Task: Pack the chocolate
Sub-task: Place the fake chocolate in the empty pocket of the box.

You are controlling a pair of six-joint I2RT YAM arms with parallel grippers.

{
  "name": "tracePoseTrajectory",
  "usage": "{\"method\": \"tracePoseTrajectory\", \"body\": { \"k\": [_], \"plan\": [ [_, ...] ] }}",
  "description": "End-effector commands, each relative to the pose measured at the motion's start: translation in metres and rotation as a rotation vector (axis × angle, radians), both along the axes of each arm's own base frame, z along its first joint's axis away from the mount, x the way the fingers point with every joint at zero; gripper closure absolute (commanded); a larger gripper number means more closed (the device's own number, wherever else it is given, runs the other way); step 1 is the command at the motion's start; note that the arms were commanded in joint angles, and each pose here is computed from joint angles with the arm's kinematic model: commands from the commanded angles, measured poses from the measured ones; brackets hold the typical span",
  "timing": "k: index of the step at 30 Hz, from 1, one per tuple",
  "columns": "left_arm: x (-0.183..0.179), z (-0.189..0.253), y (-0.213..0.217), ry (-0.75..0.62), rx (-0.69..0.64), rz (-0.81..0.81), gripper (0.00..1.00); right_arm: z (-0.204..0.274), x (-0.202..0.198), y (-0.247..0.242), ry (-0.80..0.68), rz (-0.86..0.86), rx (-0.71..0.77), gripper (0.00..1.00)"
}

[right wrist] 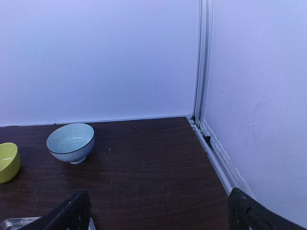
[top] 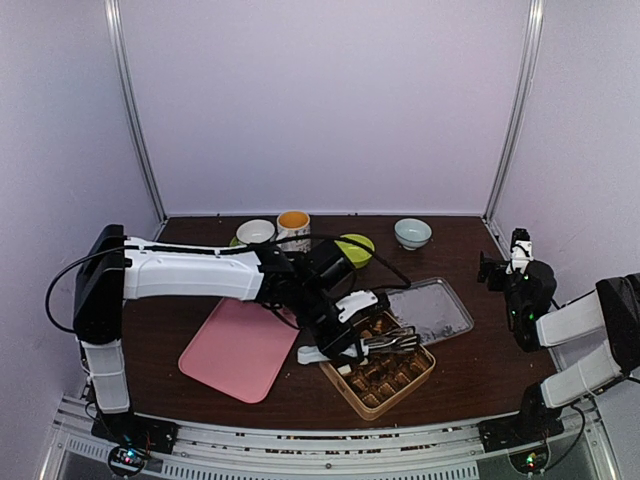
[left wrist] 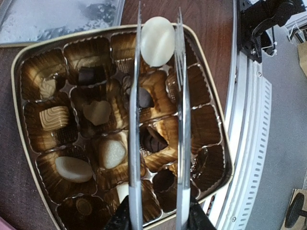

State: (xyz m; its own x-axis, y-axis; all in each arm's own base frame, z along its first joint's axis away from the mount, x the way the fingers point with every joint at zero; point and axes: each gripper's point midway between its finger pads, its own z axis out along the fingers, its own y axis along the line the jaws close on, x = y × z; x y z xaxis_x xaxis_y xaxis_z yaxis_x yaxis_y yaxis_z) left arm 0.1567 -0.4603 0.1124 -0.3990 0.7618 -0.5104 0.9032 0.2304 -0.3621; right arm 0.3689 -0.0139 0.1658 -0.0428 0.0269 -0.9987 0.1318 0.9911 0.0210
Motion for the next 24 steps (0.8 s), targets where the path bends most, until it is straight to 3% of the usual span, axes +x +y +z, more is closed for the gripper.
{"method": "tracePoseTrajectory", "body": {
  "k": [1, 16, 24],
  "plan": [
    [0.001, 0.002, -0.002, -0.019, 0.02, -0.034, 0.75, 0.008, 0.003, 0.0, -0.025, 0.001, -0.003, 0.0],
    [0.011, -0.002, -0.006, -0.058, 0.035, -0.018, 0.74, 0.008, 0.003, -0.001, -0.025, 0.0, -0.002, 0.0],
    [0.017, -0.001, -0.007, -0.077, 0.039, 0.007, 0.61, 0.008, 0.003, -0.001, -0.025, -0.001, -0.002, 0.0]
  ]
}}
